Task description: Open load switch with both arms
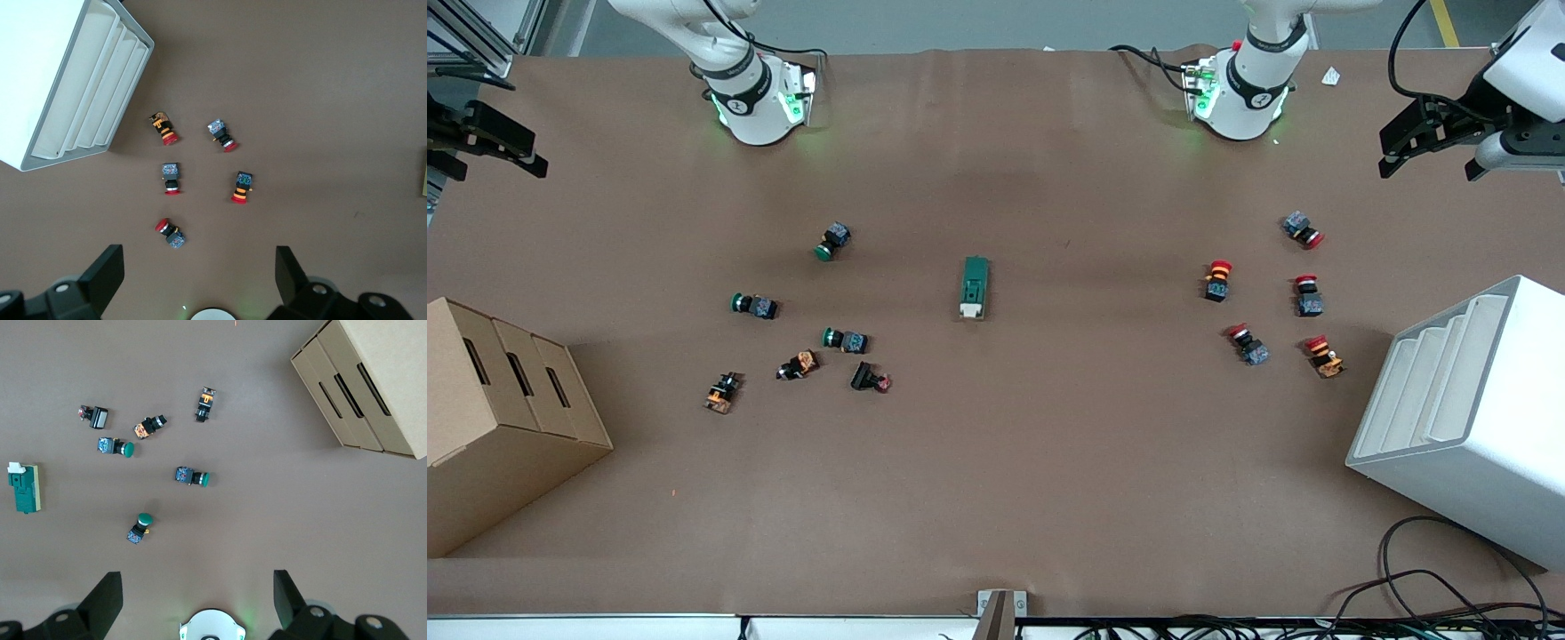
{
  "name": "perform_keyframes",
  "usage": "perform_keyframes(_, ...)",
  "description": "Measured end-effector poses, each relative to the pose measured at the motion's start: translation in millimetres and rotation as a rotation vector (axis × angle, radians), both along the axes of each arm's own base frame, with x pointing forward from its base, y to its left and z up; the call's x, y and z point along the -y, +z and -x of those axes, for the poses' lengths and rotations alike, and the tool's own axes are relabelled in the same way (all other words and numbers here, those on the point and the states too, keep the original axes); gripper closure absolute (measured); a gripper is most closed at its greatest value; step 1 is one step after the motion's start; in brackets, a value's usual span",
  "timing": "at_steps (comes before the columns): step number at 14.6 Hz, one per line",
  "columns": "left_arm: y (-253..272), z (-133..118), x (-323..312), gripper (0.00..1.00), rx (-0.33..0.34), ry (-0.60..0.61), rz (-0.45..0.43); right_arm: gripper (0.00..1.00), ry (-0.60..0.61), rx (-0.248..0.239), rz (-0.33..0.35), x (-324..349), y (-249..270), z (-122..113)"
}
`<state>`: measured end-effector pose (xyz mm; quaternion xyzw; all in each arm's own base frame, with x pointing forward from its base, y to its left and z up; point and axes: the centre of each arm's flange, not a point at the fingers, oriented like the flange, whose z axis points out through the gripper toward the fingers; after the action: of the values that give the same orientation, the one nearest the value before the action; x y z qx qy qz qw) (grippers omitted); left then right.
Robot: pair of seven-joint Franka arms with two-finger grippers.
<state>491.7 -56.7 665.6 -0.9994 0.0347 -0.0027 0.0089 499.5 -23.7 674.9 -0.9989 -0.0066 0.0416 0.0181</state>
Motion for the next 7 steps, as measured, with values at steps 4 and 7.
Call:
perform_keyframes(4,0.1,0.0,0.0,0.0,0.0,0.0,0.0,0.0,0.0,0.0,0.0,0.0,0.0,0.0)
perform_keyframes(7,1.1,-2.0,3.2,0.0,0.002,-0.006,0.0,0.0,0.0,0.001,0.0,-0.1,0.1,-0.1)
